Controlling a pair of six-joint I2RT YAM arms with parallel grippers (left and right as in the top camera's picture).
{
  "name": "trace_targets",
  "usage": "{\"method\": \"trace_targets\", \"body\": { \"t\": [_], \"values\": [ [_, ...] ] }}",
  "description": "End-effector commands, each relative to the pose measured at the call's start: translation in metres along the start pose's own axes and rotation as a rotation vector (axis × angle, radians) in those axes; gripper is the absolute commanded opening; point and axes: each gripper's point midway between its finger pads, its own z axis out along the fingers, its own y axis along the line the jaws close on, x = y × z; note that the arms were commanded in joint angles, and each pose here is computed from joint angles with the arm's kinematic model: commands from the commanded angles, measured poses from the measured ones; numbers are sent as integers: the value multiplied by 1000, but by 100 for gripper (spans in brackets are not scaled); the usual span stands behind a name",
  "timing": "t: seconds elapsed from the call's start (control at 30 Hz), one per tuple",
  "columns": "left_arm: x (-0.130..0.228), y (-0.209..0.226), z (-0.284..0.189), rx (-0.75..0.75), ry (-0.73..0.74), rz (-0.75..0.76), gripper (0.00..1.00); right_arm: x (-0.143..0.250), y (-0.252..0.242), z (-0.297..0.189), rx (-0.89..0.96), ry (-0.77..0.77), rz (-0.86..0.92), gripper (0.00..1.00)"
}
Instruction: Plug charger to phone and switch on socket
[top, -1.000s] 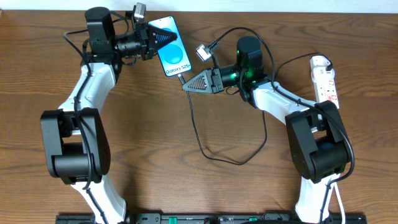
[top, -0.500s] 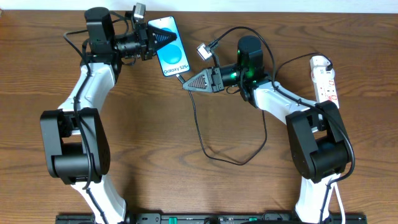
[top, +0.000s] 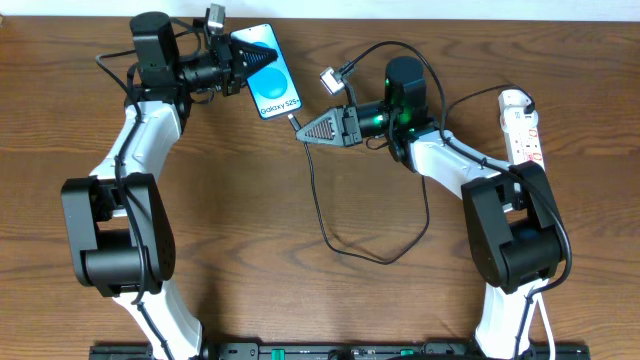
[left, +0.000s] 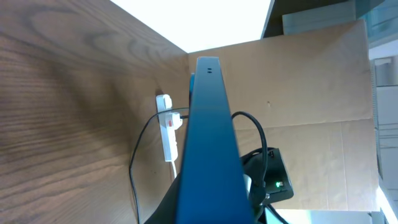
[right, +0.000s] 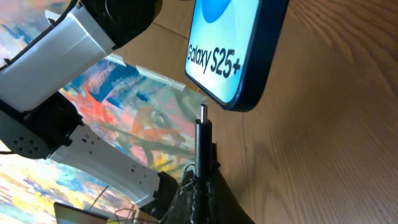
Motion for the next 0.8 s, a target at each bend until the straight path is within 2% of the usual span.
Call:
{"method": "trace_targets", "body": {
  "t": [0.0,0.17,0.77],
  "values": [
    [-2,-9,-3,11,0,-4,7,1,-1,10,9,2,27,1],
    [-2,-10,-3,14,2,-10,7,5,-19,7,65,-40,99,1],
    [-4,-12,-3,16,-7,10,7,-1,-3,8,18,-32,8,1]
  ]
}}
